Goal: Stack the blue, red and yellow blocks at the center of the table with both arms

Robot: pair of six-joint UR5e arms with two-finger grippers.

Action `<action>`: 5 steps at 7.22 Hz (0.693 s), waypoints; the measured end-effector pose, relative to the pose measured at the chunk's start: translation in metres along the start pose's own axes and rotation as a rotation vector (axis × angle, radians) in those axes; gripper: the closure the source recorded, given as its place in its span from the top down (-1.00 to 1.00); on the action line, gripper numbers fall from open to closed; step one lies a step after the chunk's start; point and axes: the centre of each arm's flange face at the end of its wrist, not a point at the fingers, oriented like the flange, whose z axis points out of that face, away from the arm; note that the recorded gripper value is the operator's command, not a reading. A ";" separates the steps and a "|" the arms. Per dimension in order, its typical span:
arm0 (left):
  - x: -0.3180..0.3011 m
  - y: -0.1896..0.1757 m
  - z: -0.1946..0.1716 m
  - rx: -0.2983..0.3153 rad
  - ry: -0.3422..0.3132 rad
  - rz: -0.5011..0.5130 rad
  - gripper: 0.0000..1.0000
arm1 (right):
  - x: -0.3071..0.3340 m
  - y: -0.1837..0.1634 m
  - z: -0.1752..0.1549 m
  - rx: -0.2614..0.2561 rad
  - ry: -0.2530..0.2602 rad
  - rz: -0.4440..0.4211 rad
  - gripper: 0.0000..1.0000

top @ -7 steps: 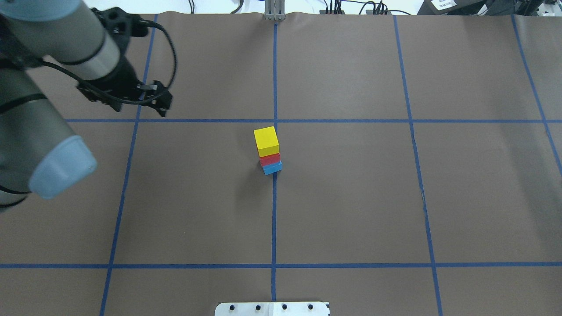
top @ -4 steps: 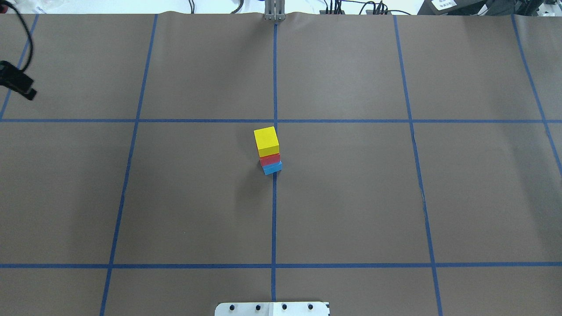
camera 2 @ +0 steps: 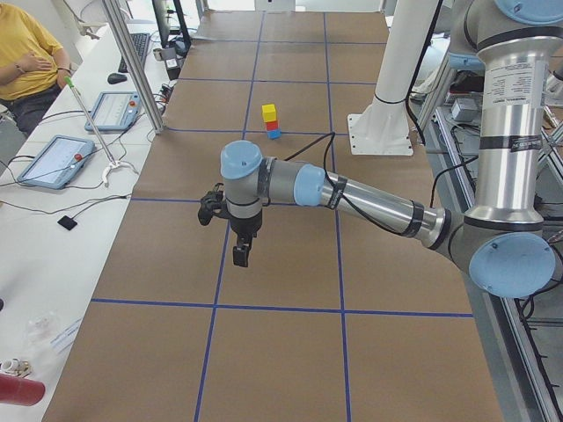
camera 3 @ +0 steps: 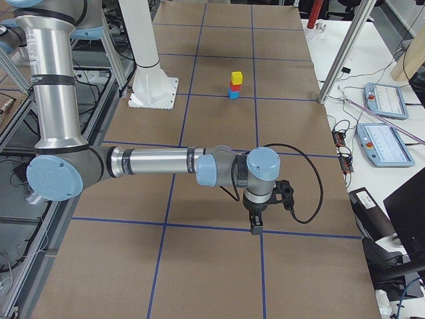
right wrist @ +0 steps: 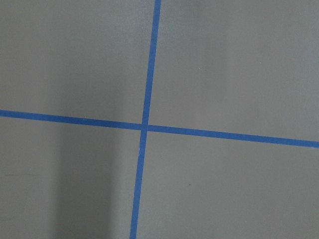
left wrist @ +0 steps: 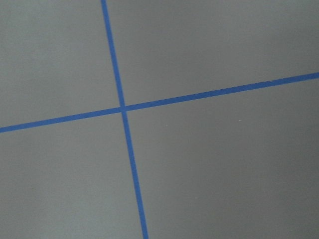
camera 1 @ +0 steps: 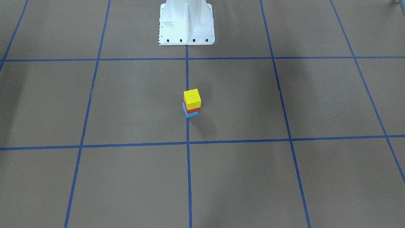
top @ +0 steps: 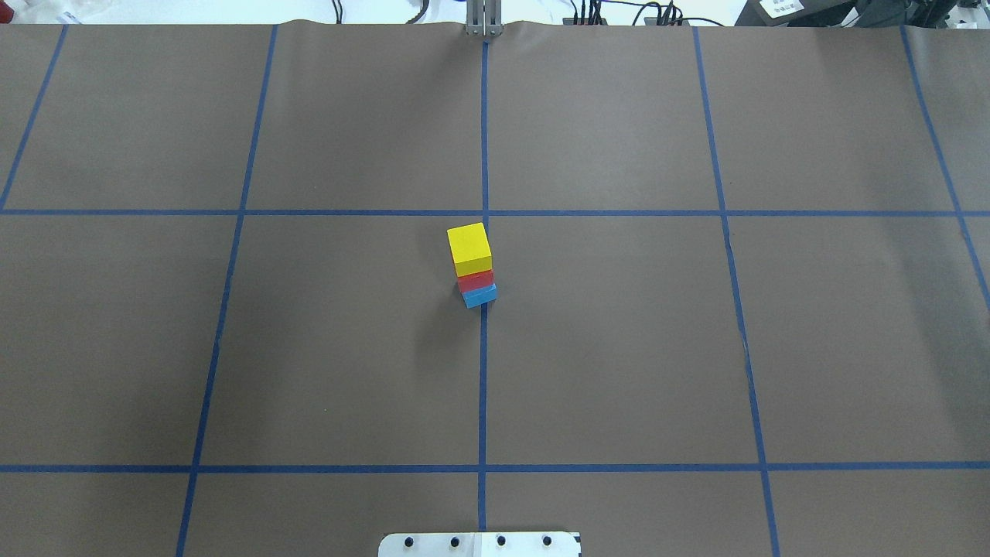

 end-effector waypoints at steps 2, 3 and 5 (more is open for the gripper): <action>-0.032 0.043 0.010 0.042 0.097 -0.042 0.99 | 0.000 0.000 0.000 0.001 -0.002 0.001 1.00; -0.042 0.052 0.008 0.055 0.121 -0.065 0.99 | -0.001 0.000 0.000 0.001 -0.003 0.001 1.00; -0.050 0.054 0.005 0.072 0.127 -0.074 0.99 | 0.000 0.000 0.000 0.000 -0.003 0.002 1.00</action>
